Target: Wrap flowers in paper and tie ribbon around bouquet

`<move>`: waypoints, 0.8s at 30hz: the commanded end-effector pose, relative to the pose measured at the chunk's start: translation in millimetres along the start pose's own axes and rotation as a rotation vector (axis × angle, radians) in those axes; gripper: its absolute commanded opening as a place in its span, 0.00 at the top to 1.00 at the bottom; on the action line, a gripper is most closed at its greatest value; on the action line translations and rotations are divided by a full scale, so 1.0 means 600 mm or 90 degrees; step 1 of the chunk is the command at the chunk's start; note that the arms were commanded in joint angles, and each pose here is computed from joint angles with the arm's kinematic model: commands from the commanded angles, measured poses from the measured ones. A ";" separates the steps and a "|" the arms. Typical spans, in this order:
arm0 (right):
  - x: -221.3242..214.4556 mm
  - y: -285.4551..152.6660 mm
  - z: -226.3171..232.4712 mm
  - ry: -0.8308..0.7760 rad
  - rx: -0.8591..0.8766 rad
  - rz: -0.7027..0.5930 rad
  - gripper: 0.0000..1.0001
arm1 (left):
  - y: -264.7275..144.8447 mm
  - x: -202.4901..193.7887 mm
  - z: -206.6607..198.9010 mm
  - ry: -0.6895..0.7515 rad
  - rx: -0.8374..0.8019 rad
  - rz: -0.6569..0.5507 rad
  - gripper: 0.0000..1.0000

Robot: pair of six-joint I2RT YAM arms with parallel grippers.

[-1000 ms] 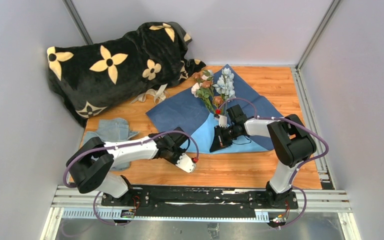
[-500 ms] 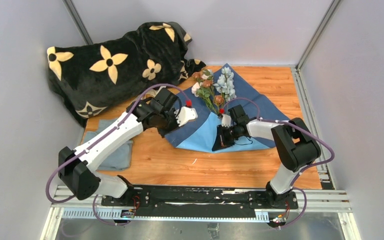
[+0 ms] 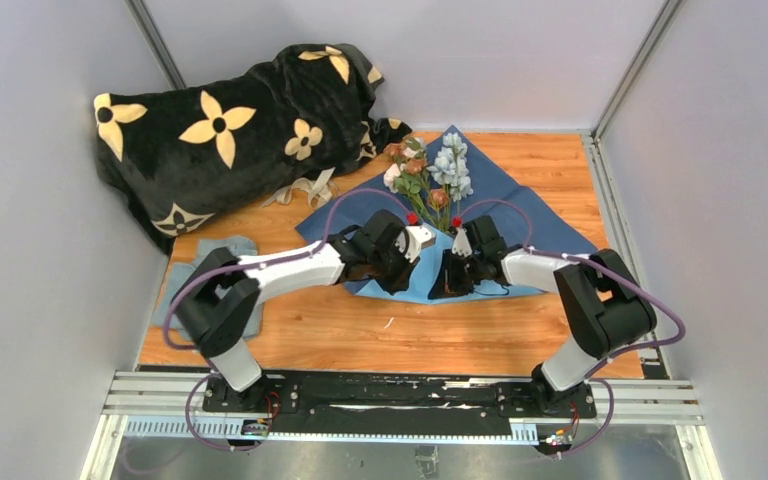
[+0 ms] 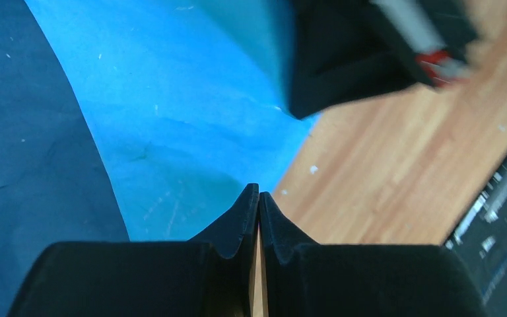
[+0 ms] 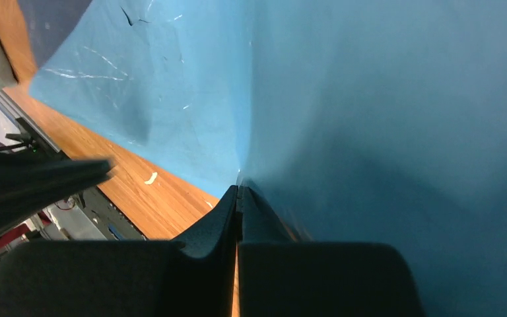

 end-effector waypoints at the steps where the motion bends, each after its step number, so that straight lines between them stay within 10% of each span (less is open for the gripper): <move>1: 0.011 -0.010 -0.010 0.031 -0.039 -0.053 1.00 | 0.066 0.011 0.032 -0.078 0.039 -0.039 0.91; 12: -0.043 -0.104 -0.072 0.104 -0.247 -0.040 0.93 | 0.107 -0.112 0.071 -0.135 0.089 0.098 0.93; 24: -0.130 -0.210 -0.205 0.296 -0.396 -0.133 0.76 | 0.082 -0.042 0.042 -0.086 0.038 0.041 0.91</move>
Point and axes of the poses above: each gripper's point midway between its finger pads, its own y axis out along the fingers, its own z axis along the line the jaws close on, x = y × z, the point moved 1 cm from there along -y, back along the fingers, and after that the axes turned 10 degrees about -y, right-handed, at the moved point
